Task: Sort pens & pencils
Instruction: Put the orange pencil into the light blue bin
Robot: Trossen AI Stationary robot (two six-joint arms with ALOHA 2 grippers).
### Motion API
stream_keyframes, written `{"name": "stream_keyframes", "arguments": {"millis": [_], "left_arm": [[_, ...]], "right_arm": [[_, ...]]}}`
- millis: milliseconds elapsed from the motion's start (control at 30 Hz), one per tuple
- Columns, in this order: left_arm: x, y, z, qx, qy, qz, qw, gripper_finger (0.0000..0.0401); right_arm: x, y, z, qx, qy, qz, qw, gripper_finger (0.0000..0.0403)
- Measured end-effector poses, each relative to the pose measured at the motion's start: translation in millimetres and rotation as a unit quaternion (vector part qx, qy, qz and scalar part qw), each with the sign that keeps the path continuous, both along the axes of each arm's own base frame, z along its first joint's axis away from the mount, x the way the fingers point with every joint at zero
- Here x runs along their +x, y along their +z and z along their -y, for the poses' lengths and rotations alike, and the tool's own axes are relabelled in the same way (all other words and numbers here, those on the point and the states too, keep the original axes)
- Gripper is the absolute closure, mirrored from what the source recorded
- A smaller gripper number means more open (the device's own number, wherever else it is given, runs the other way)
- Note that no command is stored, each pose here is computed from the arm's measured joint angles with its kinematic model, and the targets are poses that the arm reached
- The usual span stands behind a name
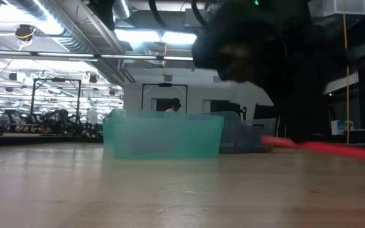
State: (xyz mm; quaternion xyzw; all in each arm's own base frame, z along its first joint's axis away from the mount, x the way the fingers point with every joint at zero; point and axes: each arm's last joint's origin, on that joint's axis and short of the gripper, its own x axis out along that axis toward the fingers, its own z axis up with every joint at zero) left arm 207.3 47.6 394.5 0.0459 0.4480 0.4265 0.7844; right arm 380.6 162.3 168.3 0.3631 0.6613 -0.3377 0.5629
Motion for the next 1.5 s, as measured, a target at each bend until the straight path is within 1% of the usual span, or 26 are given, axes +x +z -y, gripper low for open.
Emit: {"name": "stream_keyframes", "arguments": {"millis": [200, 300, 467, 633, 733, 867, 967, 1067, 1133, 1233, 1267, 1333, 1500], "left_arm": [[-0.1, 0.1, -0.1, 0.004, -0.002, -0.004, 1.0, 0.0374], [-0.3, 0.3, -0.5, 0.014, -0.012, -0.019, 1.0, 0.0374], [-0.9, 1.2, -1.5, 0.04, -0.013, -0.037, 0.998, 0.0374], [-4.4, 4.5, -2.7, 0.084, -0.009, -0.061, 0.995, 0.0374], [-7.6, 7.3, -3.2, 0.108, 0.0, -0.065, 0.992, 0.0374], [-12.7, 11.5, -2.8, 0.117, 0.006, -0.052, 0.992, 0.0374], [-14.7, 13.1, -2.5, 0.118, 0.007, -0.046, 0.992, 0.0374], [-18.5, 15.4, -2.1, 0.119, 0.008, -0.039, 0.992, 0.0374], [-18.8, 15.8, -2.0, 0.119, 0.008, -0.038, 0.992, 0.0374], [-19.8, 16.3, -1.7, 0.118, 0.007, -0.035, 0.992, 0.0374], [-20.2, 16.5, -1.7, 0.117, 0.007, -0.034, 0.993, 0.0374], [-19.2, 15.6, -1.5, 0.108, 0.002, -0.033, 0.994, 0.0374], [-18.4, 14.5, -0.4, 0.076, -0.002, -0.011, 0.997, 0.0374]], "right_arm": [[7.7, 34.2, 8.6, -0.034, 0.006, 0.009, 0.999, 0.0403], [18.0, 52.7, 21.9, -0.041, 0.015, 0.039, 0.998, 0.0403], [35.8, 69.9, 60.3, -0.035, 0.027, 0.075, 0.996, 0.0403], [48.4, 79.9, 110.5, -0.037, 0.038, 0.098, 0.994, 0.0403], [55.5, 87.8, 140.1, -0.039, 0.044, 0.127, 0.99, 0.0403], [61.3, 107.6, 173.2, -0.04, 0.045, 0.172, 0.983, 0.0403], [62.4, 126.3, 185.0, -0.037, 0.043, 0.203, 0.977, 0.0403], [61.9, 138.2, 179.6, -0.047, 0.065, 0.217, 0.973, 0.0403], [62.1, 141.9, 168.5, -0.053, 0.088, 0.223, 0.969, 0.04], [61.7, 145.0, 148.4, -0.053, 0.113, 0.228, 0.966, 0.0385], [60.3, 144.3, 140.9, -0.051, 0.119, 0.222, 0.966, 0.0377], [53.7, 140.9, 126.5, -0.049, 0.121, 0.188, 0.973, 0.0364], [38.7, 126.7, 78.1, -0.042, 0.087, 0.119, 0.988, 0.0333]]}}
